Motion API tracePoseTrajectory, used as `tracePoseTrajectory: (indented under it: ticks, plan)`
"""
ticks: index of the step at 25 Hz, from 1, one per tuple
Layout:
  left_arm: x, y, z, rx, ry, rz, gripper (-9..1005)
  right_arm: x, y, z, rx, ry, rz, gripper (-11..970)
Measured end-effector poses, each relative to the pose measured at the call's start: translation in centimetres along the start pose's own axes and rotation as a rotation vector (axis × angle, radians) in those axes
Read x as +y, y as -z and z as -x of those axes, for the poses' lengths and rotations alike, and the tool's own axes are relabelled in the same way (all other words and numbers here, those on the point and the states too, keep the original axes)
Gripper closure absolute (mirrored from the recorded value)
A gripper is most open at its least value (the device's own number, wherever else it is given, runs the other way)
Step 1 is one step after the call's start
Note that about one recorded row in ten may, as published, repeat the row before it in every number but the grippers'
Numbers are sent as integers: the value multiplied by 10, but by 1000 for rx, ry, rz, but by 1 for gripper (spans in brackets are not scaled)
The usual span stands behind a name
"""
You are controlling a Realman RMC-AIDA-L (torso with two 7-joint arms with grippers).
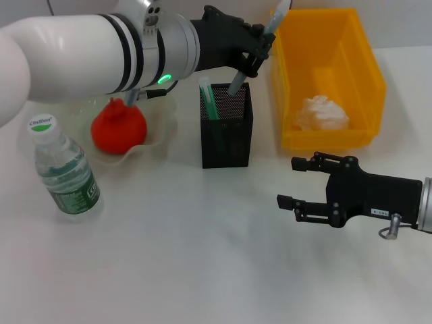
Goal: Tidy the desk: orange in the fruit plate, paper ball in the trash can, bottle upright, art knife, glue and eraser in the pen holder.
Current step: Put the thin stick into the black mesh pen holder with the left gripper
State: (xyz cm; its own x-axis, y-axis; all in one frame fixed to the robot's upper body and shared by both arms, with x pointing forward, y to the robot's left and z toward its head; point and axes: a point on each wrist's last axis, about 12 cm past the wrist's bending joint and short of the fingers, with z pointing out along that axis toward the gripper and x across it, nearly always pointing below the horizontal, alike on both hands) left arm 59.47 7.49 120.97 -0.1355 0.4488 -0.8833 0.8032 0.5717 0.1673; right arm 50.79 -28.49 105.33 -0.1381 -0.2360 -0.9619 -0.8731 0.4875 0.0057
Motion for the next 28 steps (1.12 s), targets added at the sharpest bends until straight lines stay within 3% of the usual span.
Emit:
tracePoseTrajectory:
  ticks: [12, 21, 28]
  plan:
    - [9, -10, -22, -71, 9, 30, 866, 1, 1, -1, 0, -7, -1, 194]
    - [8, -12, -29, -108, 0, 38, 866, 2, 2, -3, 1, -14, -5, 194]
    - [11, -17, -48, -100, 70, 82, 866, 2, 2, -3, 1, -14, -5, 194]
